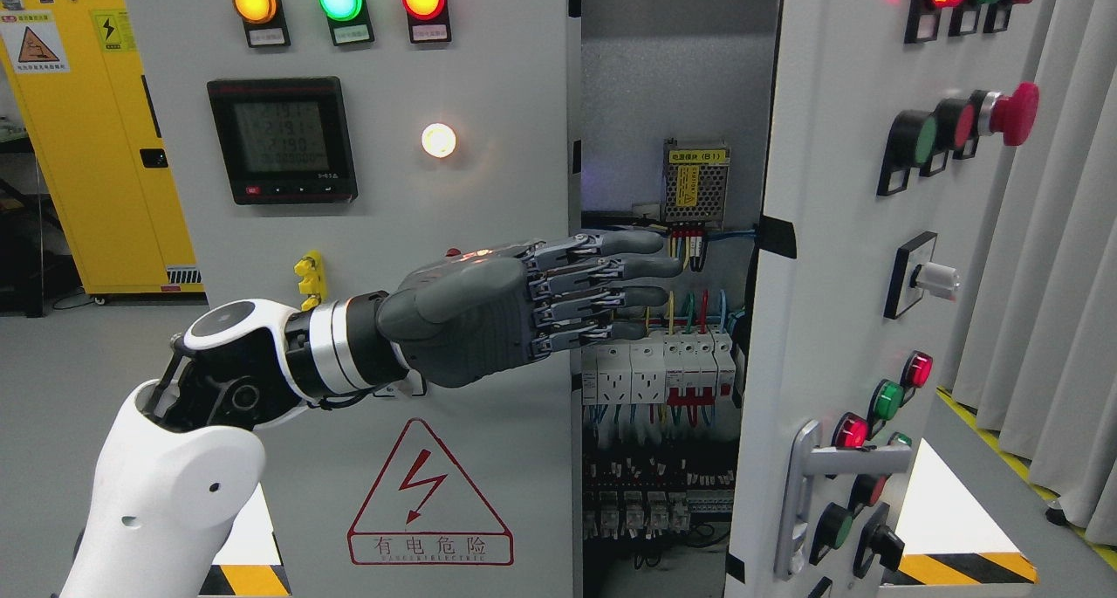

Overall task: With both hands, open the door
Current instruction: 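Reach the left hand into the gap at the push-button door's edge, then push the push-button door away with the left hand, swinging it open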

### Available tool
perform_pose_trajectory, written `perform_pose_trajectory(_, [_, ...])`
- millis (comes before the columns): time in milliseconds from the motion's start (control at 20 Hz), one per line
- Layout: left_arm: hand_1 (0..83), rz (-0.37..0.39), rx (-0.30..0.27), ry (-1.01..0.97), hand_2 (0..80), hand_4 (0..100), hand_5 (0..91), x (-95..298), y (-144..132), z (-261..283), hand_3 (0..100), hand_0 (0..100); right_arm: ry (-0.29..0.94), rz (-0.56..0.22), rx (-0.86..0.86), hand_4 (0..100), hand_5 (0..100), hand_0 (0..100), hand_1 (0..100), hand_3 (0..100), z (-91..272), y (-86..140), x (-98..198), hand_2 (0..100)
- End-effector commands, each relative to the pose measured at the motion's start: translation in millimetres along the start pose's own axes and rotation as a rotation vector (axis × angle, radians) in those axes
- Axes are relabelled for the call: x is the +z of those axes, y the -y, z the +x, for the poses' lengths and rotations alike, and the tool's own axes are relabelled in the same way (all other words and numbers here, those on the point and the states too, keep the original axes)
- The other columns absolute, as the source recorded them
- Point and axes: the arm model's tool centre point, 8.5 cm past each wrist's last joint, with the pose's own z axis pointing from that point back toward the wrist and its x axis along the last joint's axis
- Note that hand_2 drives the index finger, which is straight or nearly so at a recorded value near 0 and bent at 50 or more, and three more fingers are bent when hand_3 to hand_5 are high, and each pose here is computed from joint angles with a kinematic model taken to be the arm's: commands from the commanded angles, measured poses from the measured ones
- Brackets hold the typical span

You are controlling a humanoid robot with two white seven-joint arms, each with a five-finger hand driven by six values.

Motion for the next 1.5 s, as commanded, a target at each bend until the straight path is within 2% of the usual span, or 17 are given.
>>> perform_pose_trajectory(0, [55.6, -0.056, 0.127, 0.010, 0.0, 0, 0.0, -52.2, -13.4, -25.2, 0, 12, -0.007, 0.022, -0.005, 0, 0, 0, 50, 0, -4.3, -12.9, -1.0, 4])
perform_pose_trajectory(501, [55.6, -0.140, 0.153, 0.029, 0.0, 0, 0.0, -101.0, 2.6, -31.7, 0, 12, -0.007, 0.022, -0.005, 0, 0, 0, 50, 0, -4.3, -12.9, -1.0, 4])
perform_pose_trajectory(651, [55.6, -0.147, 0.145, -0.001, 0.0, 0, 0.0, -109.9, 6.3, -38.1, 0, 12, -0.007, 0.022, -0.005, 0, 0, 0, 50, 0, -4.3, -12.9, -1.0, 4])
perform_pose_trajectory(1001, [55.6, -0.168, 0.185, 0.008, 0.0, 0, 0.0, -128.9, 8.1, -45.9, 0, 12, -0.005, 0.020, -0.002, 0, 0, 0, 50, 0, -3.7, -12.0, -0.9, 4])
perform_pose_trajectory(1452, [55.6, -0.216, 0.191, 0.033, 0.0, 0, 0.0, -148.3, 19.6, -41.0, 0, 12, -0.007, 0.020, -0.001, 0, 0, 0, 50, 0, -4.3, -12.0, -0.9, 4])
